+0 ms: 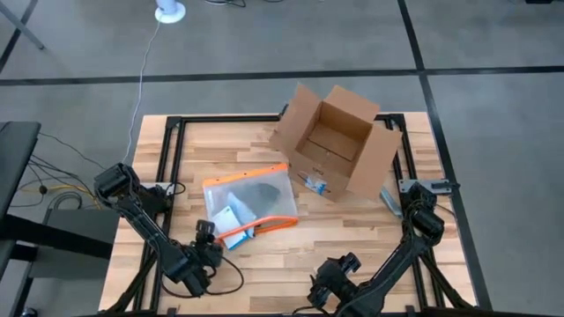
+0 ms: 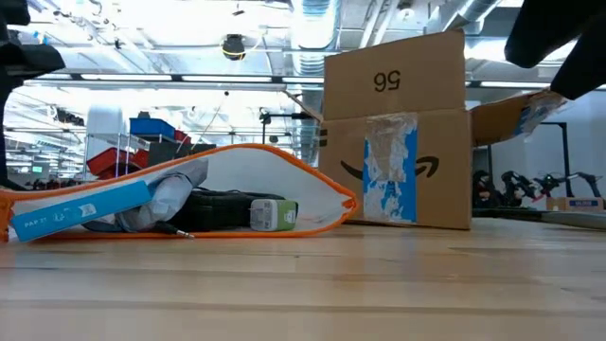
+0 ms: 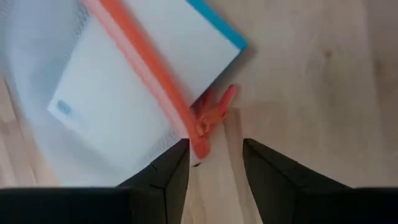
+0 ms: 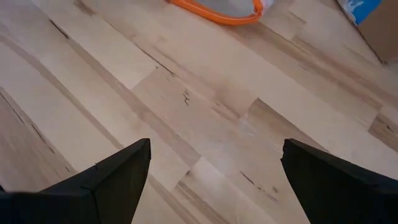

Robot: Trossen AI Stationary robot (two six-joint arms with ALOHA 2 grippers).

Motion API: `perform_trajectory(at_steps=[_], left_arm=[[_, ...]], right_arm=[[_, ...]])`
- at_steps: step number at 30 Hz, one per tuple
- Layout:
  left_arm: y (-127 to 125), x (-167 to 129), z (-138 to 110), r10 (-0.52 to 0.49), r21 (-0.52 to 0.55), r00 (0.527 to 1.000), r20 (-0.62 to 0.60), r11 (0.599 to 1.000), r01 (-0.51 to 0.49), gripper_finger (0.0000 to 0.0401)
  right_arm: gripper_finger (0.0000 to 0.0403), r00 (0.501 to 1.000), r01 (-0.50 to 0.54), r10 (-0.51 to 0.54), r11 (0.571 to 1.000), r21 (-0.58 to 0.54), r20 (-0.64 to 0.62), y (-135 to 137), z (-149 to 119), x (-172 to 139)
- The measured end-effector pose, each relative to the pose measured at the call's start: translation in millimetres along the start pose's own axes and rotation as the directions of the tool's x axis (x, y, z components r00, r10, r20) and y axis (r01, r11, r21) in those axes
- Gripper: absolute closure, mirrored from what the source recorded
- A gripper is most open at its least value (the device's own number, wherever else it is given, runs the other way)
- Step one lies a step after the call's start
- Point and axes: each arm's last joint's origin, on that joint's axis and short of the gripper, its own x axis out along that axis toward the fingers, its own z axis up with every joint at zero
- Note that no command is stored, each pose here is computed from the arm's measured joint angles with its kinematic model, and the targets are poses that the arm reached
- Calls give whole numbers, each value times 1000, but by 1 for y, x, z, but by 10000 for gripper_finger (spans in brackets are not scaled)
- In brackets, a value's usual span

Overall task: Unpack boxes
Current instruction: Close the white zip bag

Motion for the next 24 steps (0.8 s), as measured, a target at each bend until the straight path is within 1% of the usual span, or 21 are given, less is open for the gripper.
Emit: perform_trajectory(at_steps=[3, 7, 10, 16, 19, 23, 24], left_arm=[[1, 9, -6, 25, 4, 1000, -13, 1000, -25, 265], [6, 13, -5, 81, -31, 997, 15, 996, -81, 265], [9, 16, -2, 80, -41, 997, 17, 996, -79, 265], [7, 18, 5, 46, -52, 996, 73, 998, -42, 268], [6, 20, 4, 41, -64, 996, 73, 997, -36, 293], [6, 25, -1, 21, -79, 999, 36, 997, -18, 368], [6, 25, -2, 14, -83, 999, 29, 996, -12, 381]], right_arm=[[62, 1000, -9, 9, 1000, 11, -2, 1, 1, 1], [62, 1000, -10, 10, 1000, 17, -3, 2, 3, 3], [62, 1000, -15, 15, 1000, 23, -3, 3, 4, 4], [62, 1000, -16, 16, 1000, 24, -4, 3, 4, 4], [62, 1000, -16, 16, 1000, 23, -4, 3, 4, 4], [62, 1000, -16, 16, 1000, 23, -4, 3, 4, 4], [62, 1000, -16, 16, 1000, 23, -4, 3, 4, 4]])
